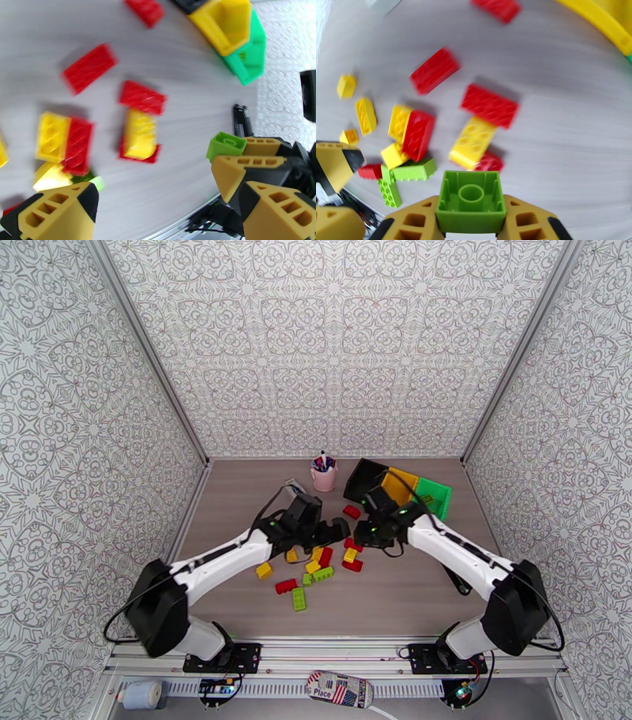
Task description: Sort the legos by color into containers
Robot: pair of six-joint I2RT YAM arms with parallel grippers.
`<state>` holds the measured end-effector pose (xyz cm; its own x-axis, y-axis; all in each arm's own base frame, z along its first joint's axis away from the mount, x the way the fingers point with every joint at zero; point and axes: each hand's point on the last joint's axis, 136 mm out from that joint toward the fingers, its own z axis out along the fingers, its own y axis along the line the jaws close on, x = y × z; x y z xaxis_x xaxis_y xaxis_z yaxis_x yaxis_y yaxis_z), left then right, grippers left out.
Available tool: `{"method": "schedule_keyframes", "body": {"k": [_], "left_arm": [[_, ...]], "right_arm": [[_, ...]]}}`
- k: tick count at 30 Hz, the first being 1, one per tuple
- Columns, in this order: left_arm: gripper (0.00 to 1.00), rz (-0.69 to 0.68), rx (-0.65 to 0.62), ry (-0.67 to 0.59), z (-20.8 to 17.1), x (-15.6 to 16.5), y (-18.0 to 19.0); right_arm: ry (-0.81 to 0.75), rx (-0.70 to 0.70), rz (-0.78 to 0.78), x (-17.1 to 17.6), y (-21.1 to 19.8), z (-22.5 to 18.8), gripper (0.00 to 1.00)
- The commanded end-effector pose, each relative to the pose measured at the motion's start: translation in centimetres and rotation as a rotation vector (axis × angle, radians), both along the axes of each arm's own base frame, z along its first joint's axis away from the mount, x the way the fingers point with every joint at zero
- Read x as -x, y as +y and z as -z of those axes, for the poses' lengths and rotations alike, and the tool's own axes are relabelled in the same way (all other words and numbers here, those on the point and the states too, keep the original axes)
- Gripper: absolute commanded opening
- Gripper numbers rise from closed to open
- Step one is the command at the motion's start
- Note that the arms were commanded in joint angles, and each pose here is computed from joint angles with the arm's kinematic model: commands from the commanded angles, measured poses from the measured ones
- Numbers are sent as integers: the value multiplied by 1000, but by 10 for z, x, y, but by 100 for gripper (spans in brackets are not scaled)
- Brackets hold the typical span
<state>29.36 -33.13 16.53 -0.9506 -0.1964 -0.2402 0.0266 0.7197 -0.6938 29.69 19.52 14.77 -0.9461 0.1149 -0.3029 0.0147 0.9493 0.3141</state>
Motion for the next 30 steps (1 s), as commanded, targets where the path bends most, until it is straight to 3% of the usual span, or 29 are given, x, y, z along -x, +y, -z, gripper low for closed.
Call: {"method": "schedule_keyframes", "body": {"k": [1, 14, 23, 30], "left_arm": [[99, 111, 84, -55, -26, -8, -35], [99, 304, 124, -64, -44, -34, -127], [99, 345, 147, -132, -83, -67, -155], [99, 333, 146, -127, -81, -81, -152]], "right_arm": [[16, 2, 49, -2, -30, -4, 20], [8, 107, 432, -55, -183, -19, 20], [57, 145, 504, -109, -224, -10, 20], [77, 146, 504, -138, -230, -9, 45]]}}
